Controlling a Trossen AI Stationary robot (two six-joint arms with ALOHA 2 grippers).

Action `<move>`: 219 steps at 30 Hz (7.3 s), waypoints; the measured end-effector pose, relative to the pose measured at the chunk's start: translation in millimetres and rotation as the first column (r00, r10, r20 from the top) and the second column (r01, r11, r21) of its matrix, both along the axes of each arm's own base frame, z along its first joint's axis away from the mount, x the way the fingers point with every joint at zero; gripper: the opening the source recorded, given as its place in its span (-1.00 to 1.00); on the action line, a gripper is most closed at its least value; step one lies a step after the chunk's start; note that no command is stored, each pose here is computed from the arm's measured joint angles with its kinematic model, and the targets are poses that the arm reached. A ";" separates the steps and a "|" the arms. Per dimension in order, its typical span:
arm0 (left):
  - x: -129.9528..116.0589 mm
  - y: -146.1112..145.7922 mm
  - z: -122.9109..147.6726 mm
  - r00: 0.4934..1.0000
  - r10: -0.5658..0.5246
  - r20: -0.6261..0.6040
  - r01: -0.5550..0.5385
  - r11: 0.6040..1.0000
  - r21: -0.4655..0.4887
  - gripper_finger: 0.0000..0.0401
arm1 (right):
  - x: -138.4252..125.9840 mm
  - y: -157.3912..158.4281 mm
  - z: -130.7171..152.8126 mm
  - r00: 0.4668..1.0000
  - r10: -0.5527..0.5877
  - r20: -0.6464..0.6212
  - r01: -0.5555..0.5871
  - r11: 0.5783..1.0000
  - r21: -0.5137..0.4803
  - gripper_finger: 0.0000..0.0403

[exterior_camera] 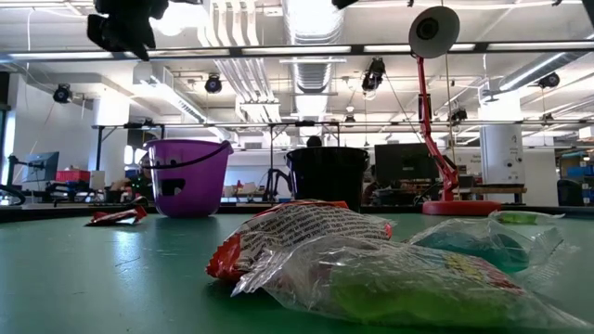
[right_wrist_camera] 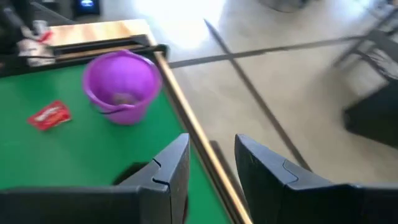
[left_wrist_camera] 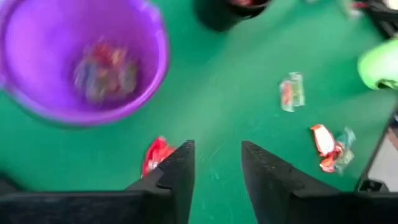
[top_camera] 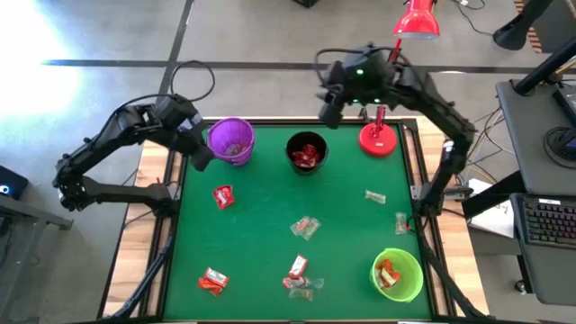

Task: Sort candy
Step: Put the red candy pack into the black bucket

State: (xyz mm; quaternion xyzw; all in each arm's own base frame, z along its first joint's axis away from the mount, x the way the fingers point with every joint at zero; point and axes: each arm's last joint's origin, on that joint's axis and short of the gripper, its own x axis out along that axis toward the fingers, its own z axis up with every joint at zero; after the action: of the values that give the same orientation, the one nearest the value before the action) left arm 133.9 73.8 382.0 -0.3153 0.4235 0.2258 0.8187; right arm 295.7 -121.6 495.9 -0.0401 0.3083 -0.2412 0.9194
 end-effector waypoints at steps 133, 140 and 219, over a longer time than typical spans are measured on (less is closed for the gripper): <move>69.0 -84.2 -175.3 0.933 0.299 -0.200 -0.324 0.940 -0.106 -1.00 | -35.7 50.3 2.5 0.996 -0.071 -0.056 0.084 0.956 0.280 -0.39; 74.8 -89.4 -177.0 0.947 0.233 -0.223 -0.280 0.937 -0.208 -0.76 | -36.0 50.4 2.2 0.996 -0.068 -0.061 0.082 0.957 0.278 -0.31; 98.9 -136.3 -127.6 0.990 -0.143 -0.016 0.144 0.988 0.058 -0.72 | 13.7 66.9 -29.0 0.954 0.288 -0.088 -0.206 0.838 0.505 -0.40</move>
State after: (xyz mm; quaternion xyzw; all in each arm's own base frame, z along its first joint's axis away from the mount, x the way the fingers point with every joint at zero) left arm 232.8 -62.5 254.4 -0.2584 0.4429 0.1806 0.8393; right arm 309.5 -54.7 466.9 0.1355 0.4242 -0.0301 0.8949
